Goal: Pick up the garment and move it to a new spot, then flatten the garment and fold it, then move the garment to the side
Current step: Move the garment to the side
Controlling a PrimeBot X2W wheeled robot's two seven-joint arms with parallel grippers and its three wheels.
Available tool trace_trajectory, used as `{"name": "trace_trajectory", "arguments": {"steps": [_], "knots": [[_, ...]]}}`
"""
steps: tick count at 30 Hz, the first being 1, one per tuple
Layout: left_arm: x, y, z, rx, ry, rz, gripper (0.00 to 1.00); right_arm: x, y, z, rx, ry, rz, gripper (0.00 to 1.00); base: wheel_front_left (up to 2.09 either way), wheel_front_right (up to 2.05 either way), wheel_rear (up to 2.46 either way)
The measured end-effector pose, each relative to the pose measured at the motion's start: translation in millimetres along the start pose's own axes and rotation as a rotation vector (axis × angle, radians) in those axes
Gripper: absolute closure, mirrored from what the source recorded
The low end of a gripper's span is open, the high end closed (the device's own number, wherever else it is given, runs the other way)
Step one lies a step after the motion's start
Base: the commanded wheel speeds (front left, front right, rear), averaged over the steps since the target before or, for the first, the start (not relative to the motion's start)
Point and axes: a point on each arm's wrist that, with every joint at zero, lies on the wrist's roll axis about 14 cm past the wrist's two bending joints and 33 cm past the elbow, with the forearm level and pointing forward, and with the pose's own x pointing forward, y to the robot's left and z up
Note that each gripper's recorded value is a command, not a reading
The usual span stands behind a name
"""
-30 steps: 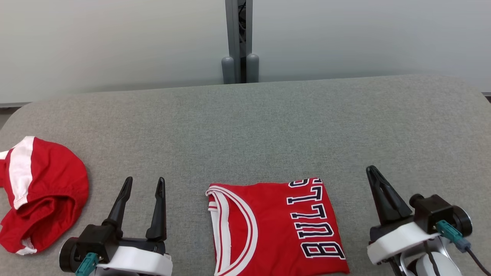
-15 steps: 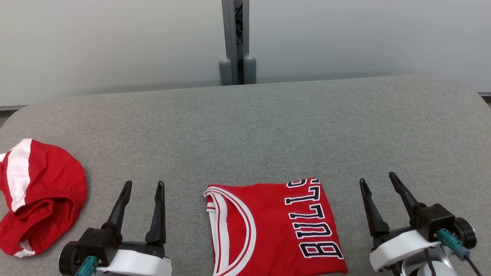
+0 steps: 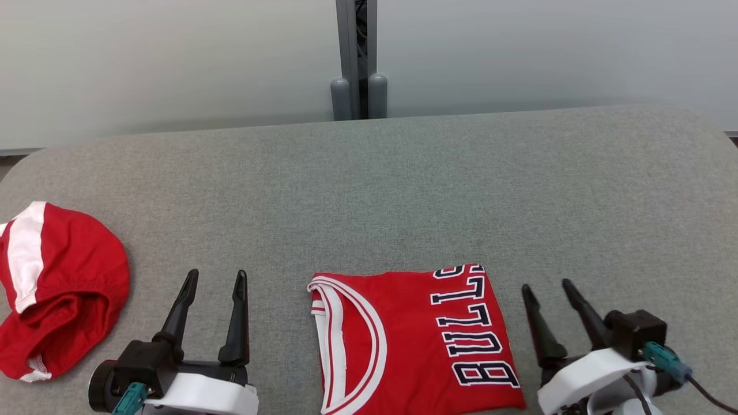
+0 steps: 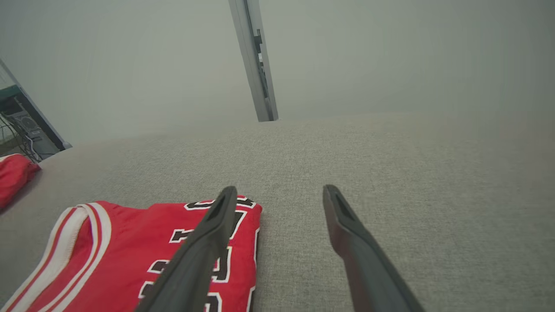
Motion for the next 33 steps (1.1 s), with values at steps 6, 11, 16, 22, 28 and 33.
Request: {"name": "trace_trajectory", "arguments": {"steps": [6, 11, 16, 22, 28, 33], "knots": [[6.2, 1.4, -3.1, 0.0, 0.007, 0.002, 0.0, 2.0, 15.7, -30.0, 0.115, 0.176, 0.064, 0.0, 0.0, 0.0, 0.0], [9.6, 3.1, -7.4, 0.001, 0.019, 0.005, 0.0, 1.6, 15.0, -50.6, 0.178, 0.318, 0.079, 0.0, 0.0, 0.0, 0.0], [12.3, 5.3, -11.5, 0.007, 0.03, 0.007, 0.0, 2.7, 21.3, -64.9, 0.217, 0.404, 0.104, 0.0, 0.0, 0.0, 0.0], [15.0, 11.3, -11.1, 0.015, 0.029, 0.022, 0.0, 5.9, 40.4, -75.4, 0.274, 0.467, 0.153, 0.0, 0.0, 0.0, 0.0], [15.8, 14.3, -9.5, 0.017, 0.025, 0.03, 0.0, 9.6, 48.7, -81.4, 0.27, 0.497, 0.177, 0.0, 0.0, 0.0, 0.0], [15.7, 14.5, -9.6, 0.017, 0.025, 0.031, 0.0, 13.2, 49.9, -83.8, 0.273, 0.505, 0.178, 0.0, 0.0, 0.0, 0.0]]}}
